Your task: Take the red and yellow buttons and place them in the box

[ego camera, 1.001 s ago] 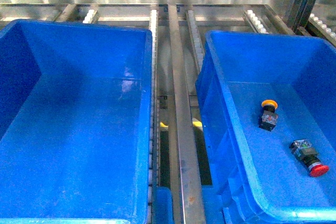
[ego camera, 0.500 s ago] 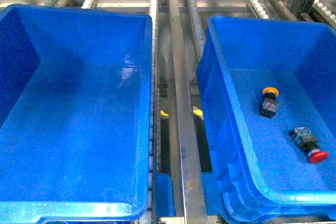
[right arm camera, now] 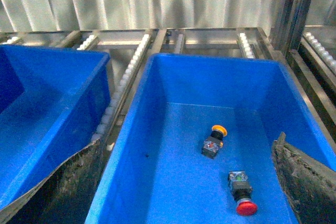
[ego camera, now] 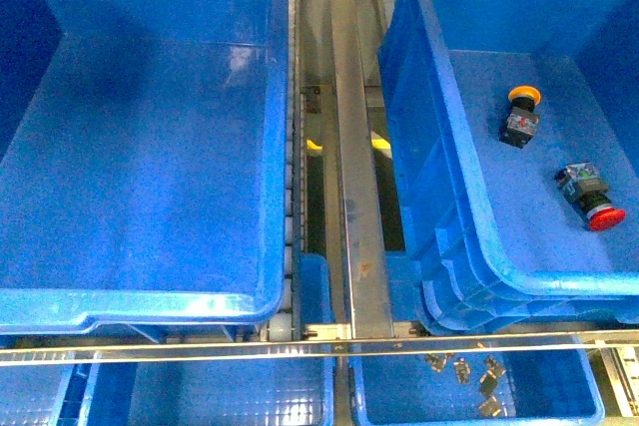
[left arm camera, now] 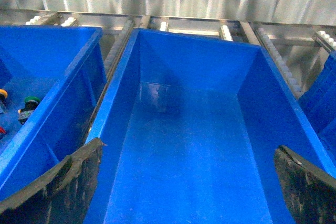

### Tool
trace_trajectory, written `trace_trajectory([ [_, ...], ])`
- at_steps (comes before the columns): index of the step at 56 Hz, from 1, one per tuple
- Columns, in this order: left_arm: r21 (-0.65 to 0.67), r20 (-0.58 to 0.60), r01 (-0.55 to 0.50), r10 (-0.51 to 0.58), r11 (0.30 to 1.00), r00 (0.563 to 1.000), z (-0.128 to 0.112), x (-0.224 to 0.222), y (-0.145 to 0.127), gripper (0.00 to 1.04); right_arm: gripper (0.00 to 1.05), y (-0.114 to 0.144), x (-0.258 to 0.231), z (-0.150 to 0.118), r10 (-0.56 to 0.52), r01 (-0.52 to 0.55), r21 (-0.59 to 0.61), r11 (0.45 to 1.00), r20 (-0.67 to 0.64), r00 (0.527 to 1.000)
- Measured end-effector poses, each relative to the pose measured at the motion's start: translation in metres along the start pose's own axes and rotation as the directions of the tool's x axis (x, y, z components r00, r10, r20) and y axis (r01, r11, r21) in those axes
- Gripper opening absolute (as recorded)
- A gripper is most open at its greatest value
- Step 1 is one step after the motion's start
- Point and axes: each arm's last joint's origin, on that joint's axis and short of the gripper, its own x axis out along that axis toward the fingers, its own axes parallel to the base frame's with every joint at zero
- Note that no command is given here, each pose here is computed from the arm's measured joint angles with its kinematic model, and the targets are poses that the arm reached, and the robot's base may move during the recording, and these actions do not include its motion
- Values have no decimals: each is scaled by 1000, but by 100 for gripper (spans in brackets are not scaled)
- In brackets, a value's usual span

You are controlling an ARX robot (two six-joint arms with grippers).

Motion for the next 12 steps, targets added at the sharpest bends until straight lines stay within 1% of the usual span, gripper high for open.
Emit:
trace_trajectory([
  [12,0,0,0,0,1000,1000,0,0,0,97,98,0,0,0,0,0,0,1000,0,1000],
])
